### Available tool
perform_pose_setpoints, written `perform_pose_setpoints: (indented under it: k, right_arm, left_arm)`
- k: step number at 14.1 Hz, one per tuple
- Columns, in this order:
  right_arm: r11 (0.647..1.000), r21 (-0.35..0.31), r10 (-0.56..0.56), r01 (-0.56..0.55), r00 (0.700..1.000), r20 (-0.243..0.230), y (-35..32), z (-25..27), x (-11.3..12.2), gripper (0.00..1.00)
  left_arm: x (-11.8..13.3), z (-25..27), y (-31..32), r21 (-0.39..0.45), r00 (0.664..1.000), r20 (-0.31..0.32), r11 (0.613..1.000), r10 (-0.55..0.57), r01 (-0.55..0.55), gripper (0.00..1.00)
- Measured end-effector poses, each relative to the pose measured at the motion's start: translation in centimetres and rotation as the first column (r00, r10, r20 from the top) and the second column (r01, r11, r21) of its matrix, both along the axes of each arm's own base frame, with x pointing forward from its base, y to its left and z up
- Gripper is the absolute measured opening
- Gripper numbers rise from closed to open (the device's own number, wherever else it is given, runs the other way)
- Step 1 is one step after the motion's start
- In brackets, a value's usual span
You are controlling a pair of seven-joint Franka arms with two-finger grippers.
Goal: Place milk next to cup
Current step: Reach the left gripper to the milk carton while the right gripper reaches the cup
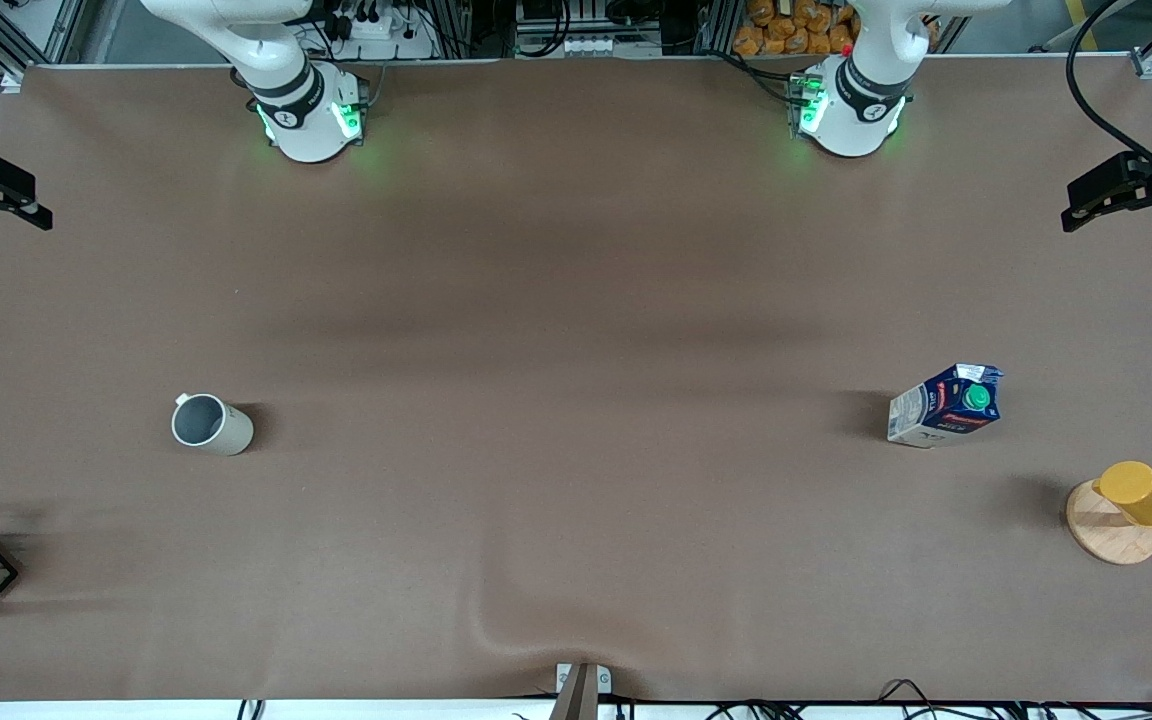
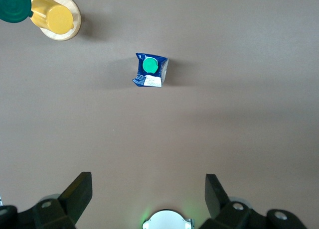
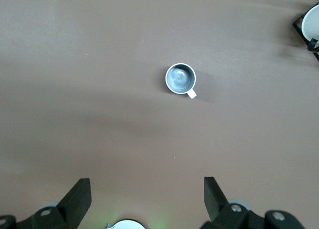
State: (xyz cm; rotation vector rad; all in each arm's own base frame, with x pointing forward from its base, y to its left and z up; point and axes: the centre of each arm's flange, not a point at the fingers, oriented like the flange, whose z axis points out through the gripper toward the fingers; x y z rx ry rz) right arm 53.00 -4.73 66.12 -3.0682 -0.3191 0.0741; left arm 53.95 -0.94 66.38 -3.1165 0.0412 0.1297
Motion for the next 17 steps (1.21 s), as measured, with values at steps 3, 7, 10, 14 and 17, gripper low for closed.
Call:
perform_pose_setpoints:
  k: [3, 7, 10, 14, 17]
  right_arm:
    - [1.000, 0.000, 0.000, 0.000, 1.000, 0.000, 0.0, 0.0, 0.0, 1.00]
    - [1.000, 0.000, 0.000, 0.000, 1.000, -0.017, 0.0, -0.8, 0.3, 1.00]
    - [0.999, 0.005, 0.033, -0.033, 0.997, -0.063, -0.2, -3.6, 1.9, 1.00]
    - [0.996, 0.006, 0.087, -0.087, 0.992, -0.087, -0.5, -9.0, 5.5, 1.00]
    - [0.996, 0.000, 0.085, -0.086, 0.992, -0.098, -0.9, -13.6, 8.2, 1.00]
  left_arm:
    - [0.1, -0.1, 0.0, 0.000, 1.000, -0.002, 1.000, 0.000, 0.000, 1.00]
    - [3.0, -3.6, 0.1, 0.004, 1.000, 0.000, 1.000, 0.003, -0.003, 1.00]
    - [8.2, -11.6, 0.0, 0.013, 1.000, -0.005, 1.000, 0.003, -0.003, 1.00]
    - [11.6, -20.4, -0.1, 0.020, 0.999, -0.048, 1.000, -0.006, 0.007, 1.00]
    - [11.3, -24.9, 1.4, 0.014, 0.998, -0.047, 0.999, -0.038, 0.039, 1.00]
